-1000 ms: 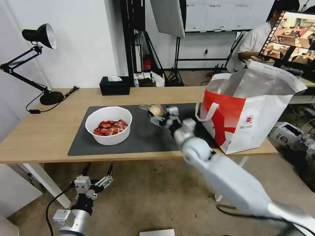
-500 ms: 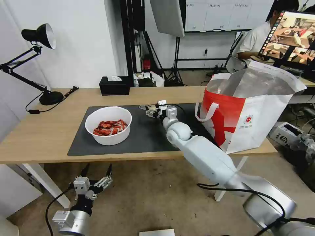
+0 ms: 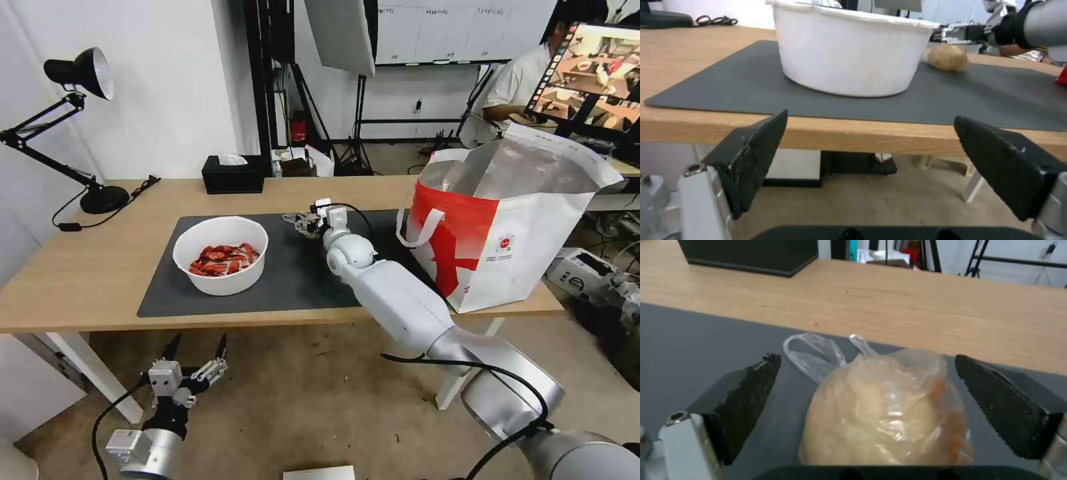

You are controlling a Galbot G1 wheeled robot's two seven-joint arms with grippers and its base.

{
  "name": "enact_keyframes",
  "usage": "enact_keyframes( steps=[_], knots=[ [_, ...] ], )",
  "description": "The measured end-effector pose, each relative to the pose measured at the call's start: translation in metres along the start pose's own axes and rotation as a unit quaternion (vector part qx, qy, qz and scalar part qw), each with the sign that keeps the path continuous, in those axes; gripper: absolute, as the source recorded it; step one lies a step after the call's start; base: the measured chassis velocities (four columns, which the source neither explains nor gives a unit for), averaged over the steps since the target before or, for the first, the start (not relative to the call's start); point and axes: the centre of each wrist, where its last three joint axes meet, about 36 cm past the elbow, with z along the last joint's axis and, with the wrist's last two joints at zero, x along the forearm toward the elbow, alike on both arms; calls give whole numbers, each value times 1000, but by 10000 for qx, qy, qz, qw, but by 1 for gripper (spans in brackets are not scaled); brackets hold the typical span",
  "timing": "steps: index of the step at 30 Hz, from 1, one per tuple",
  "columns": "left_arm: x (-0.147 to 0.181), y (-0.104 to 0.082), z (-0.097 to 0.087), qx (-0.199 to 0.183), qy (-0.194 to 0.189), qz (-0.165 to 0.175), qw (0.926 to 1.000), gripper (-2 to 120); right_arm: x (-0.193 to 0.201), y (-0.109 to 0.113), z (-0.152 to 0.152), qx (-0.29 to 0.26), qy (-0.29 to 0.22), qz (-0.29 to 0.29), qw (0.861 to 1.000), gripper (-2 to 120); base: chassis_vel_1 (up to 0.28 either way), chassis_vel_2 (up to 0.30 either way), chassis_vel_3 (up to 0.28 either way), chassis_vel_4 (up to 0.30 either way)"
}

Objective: Pick up the trash from the table and place it into the takeout bag.

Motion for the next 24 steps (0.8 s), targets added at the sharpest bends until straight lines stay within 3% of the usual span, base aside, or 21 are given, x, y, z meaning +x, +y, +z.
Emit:
enact_keyframes(
  steps=[24],
  knots=[
    [0, -1, 0, 20, 4, 6, 10000, 100, -11, 7, 5, 3, 233, 63, 9997, 100, 0, 0, 0, 0]
  ],
)
